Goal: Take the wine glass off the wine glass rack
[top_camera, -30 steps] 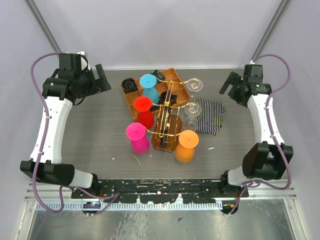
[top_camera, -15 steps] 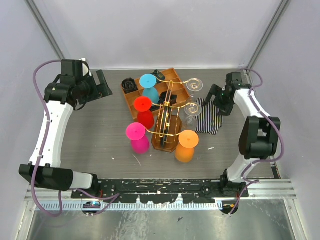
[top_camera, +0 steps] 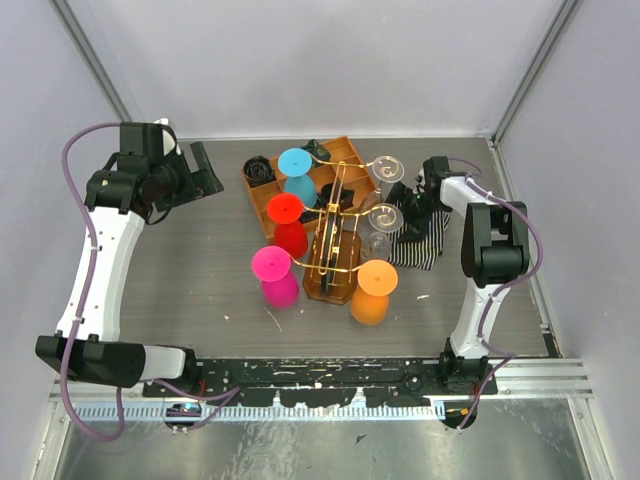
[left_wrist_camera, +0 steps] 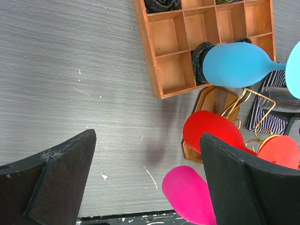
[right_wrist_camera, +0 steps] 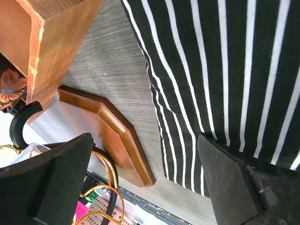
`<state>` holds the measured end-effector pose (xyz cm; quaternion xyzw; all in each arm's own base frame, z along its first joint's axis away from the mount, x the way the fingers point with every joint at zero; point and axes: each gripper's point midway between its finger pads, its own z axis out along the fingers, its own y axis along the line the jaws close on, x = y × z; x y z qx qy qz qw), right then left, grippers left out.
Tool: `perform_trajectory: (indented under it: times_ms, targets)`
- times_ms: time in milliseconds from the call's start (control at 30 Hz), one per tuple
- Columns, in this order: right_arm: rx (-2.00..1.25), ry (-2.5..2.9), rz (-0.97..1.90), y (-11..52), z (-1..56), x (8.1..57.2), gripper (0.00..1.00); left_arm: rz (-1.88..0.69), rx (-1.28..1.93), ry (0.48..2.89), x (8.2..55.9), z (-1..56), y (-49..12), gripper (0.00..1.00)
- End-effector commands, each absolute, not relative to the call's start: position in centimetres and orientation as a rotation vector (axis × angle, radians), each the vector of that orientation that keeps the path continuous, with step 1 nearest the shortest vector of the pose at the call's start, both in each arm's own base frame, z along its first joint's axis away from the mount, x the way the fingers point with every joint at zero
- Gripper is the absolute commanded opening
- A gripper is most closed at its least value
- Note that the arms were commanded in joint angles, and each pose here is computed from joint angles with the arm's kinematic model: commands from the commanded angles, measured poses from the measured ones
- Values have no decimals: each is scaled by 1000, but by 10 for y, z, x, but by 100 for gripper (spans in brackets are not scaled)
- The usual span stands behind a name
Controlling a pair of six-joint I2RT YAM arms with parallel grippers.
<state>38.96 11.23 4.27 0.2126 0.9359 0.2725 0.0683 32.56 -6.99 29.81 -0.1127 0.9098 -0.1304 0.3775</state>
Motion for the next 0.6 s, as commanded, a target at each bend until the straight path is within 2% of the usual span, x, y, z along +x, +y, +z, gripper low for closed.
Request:
perform_trajectory:
  times_ms: [0, 167, 333, 433, 567]
  targets:
    - [770, 2876, 408, 47, 4, 385, 100, -320, -278, 2313, 321, 303, -68, 99]
    - [978, 2789, 70, -46, 5, 369, 100, -281, -268, 2307, 319, 304, -62, 99]
    - [1076, 2716, -132, -105, 19, 358, 100, -305, -272, 2325, 323, 297, -66, 99]
    - [1048, 2631, -140, -116, 45, 371, 100, -315, -267, 2322, 328, 293, -68, 99]
    - [955, 2460, -71, -104, 114, 396, 100, -327, -253, 2280, 355, 292, -73, 99]
